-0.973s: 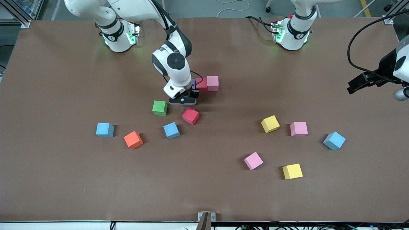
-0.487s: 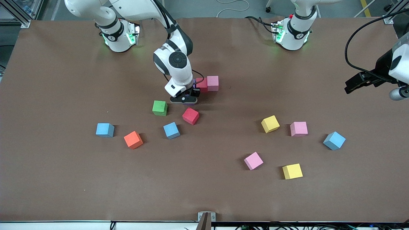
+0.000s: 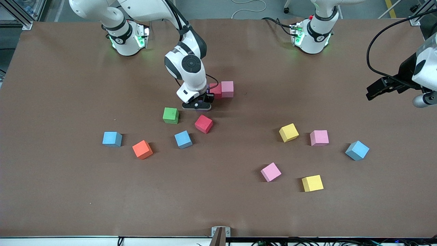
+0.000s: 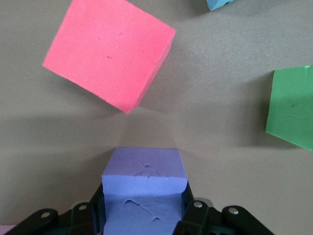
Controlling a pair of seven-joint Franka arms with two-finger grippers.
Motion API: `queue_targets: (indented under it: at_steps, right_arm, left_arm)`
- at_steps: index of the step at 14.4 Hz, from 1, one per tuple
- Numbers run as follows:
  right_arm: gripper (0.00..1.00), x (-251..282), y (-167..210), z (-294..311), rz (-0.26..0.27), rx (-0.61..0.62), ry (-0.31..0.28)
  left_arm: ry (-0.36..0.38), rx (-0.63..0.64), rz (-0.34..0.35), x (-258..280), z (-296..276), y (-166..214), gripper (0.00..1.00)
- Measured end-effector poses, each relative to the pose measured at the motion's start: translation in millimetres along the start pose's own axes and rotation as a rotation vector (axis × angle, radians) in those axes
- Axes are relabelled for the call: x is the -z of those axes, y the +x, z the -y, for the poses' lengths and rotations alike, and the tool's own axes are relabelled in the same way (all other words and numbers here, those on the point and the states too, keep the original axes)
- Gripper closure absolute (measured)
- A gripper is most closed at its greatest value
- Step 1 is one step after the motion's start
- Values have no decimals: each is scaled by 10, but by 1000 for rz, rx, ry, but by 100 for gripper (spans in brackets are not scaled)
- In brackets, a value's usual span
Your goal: Arrange 11 blocks into digit 3
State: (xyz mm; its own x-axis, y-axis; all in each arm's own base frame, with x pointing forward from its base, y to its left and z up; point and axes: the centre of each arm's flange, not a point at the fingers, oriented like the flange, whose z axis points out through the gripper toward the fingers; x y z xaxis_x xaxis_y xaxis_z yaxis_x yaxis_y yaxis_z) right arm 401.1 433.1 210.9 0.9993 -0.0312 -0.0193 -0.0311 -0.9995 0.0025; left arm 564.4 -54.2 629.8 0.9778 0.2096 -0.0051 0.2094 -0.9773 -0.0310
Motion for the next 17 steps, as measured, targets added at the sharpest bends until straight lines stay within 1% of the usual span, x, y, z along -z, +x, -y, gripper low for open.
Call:
queue_targets:
  at_steps: [10, 12, 17]
  right_arm:
    - [41, -2, 6, 9, 3, -2, -3]
    - [44, 3, 10, 15, 5, -4, -5]
    - [44, 3, 11, 23, 6, -5, -6]
  left_arm:
    - [0, -1, 0, -3, -7, -1, 0]
    - [1, -1, 3, -17, -9, 7, 0]
    - [2, -2, 10, -57, -19, 26, 0]
